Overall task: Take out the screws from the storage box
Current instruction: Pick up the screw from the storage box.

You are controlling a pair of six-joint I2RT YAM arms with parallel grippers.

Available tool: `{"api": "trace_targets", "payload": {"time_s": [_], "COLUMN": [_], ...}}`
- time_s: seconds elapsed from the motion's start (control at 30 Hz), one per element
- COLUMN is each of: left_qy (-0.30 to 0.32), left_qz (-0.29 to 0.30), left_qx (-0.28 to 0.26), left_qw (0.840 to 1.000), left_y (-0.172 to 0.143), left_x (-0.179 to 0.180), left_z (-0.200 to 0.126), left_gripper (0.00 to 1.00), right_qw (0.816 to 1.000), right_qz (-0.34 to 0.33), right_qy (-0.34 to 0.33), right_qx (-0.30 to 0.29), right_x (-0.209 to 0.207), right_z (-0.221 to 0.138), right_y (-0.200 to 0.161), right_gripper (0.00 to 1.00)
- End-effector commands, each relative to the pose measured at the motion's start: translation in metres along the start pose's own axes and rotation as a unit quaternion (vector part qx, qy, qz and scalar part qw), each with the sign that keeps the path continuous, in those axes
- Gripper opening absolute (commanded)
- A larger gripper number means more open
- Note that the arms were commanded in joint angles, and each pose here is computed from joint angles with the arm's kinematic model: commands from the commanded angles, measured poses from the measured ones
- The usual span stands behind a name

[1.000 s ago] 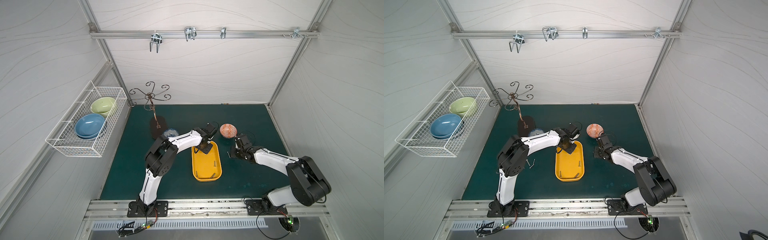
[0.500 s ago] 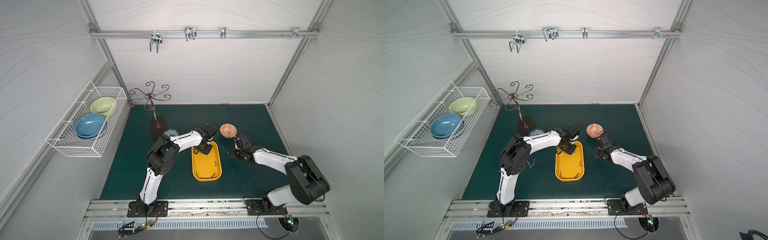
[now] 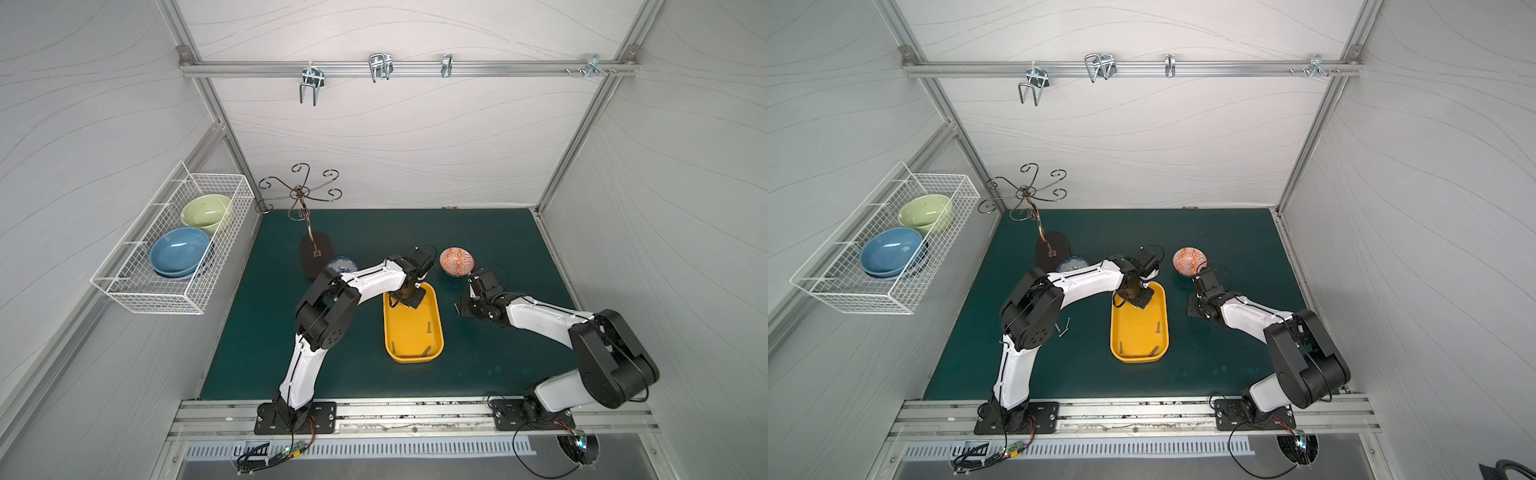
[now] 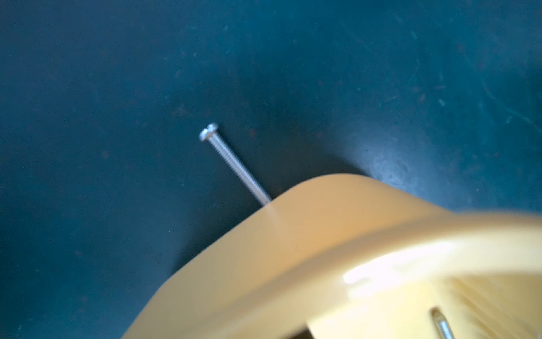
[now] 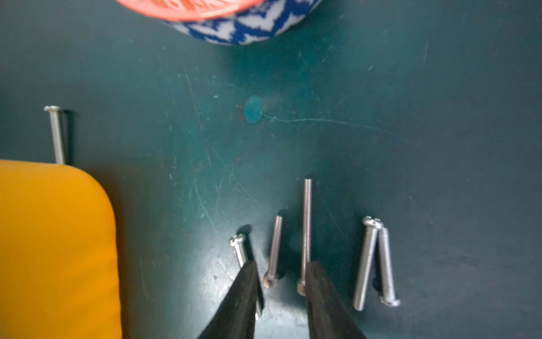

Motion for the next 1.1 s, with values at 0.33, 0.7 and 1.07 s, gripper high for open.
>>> {"api": "trace_targets", "payload": {"time_s": [0.33,0.7,1.07], "left_qy": [-0.090,-0.096,-0.092], "left_qz": [-0.045,-0.109,-0.258], "left_qx": [-0.047,-0.082,-0.140], "left_qw": [0.994,0.986,0.952], "left_y": [-0.009,-0.021,-0.089], "left_x": [-0.008,0.003,0.050], "left_z": [-0.046,-0.079,-0.129], "left_gripper": [0.00,0.00,0.00], "right_qw": [0.991,0.983,0.971], "right_qz": [-0.069,-0.098,-0.151], "right_qy": [0.028,0.051,0.049], "right_qx": [-0.109,-0.145,-0.180], "right_x": [0.020,0.029,0.050], "right_z": [-0.040,-0.055,-0.081], "right_y": [0.000,-0.001,0.001], "right_gripper": [0.43,0.42,0.39]}}
Point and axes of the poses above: each gripper's point midway between its finger pads, its own z axis out along the fingers, its own x axis along the line the jaws close on, y = z × x, the point moved 10 cm from there along -z, back along the fingers, and after that the axes turned 13 degrees about -z, right-handed, at the moved point
